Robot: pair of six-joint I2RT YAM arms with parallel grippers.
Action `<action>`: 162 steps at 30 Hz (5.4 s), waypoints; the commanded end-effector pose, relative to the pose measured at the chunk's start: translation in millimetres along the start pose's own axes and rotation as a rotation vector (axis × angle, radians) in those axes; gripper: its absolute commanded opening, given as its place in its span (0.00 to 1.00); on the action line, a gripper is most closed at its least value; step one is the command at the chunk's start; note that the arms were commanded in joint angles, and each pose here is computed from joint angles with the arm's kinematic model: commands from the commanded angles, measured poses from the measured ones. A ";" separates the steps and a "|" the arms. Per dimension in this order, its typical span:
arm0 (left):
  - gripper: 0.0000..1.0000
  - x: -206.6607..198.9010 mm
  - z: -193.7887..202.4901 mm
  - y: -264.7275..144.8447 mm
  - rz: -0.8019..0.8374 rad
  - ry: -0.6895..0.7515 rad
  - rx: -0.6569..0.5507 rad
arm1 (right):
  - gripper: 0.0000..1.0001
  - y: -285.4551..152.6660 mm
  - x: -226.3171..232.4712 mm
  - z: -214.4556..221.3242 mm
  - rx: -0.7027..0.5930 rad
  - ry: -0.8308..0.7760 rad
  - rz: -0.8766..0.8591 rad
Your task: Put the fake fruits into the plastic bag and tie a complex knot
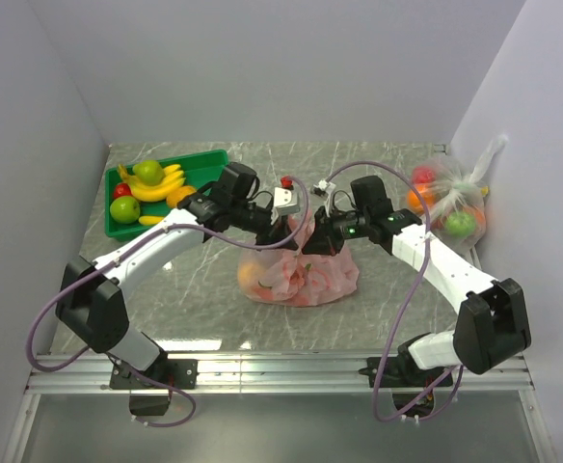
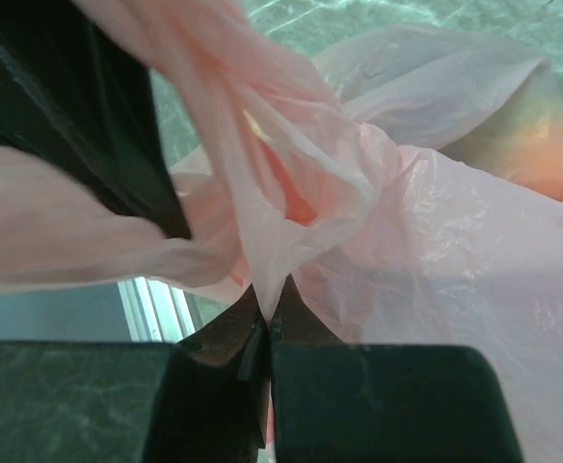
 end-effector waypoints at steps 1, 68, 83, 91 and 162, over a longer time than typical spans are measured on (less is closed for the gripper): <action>0.04 14.8 -14.4 6.1 -0.060 0.053 -0.029 | 0.02 -1.1 13.2 -9.6 -0.008 -0.054 -0.064; 0.01 8.8 -25.6 8.9 0.041 0.101 -0.051 | 0.14 8.2 18.5 -13.1 0.035 -0.161 -0.166; 0.51 11.6 -55.2 -85.3 -0.174 0.045 -0.087 | 0.00 0.4 23.4 -6.9 0.038 -0.235 -0.204; 0.67 41.5 -52.6 -112.9 -0.333 0.029 -0.017 | 0.00 -2.0 21.9 -7.5 0.068 -0.316 -0.184; 0.00 18.7 54.8 55.3 -0.689 -0.670 0.051 | 0.00 -3.6 58.3 6.4 -0.387 0.658 -0.174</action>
Point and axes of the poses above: each gripper's point midway between its finger pads, its own y axis out along the fingers, its own x axis along the line the jaws close on, z = x × y, the point moved 5 cm from there along -y, back along the fingers, and after that the axes turned 14 degrees about y, right-handed, at the moved point
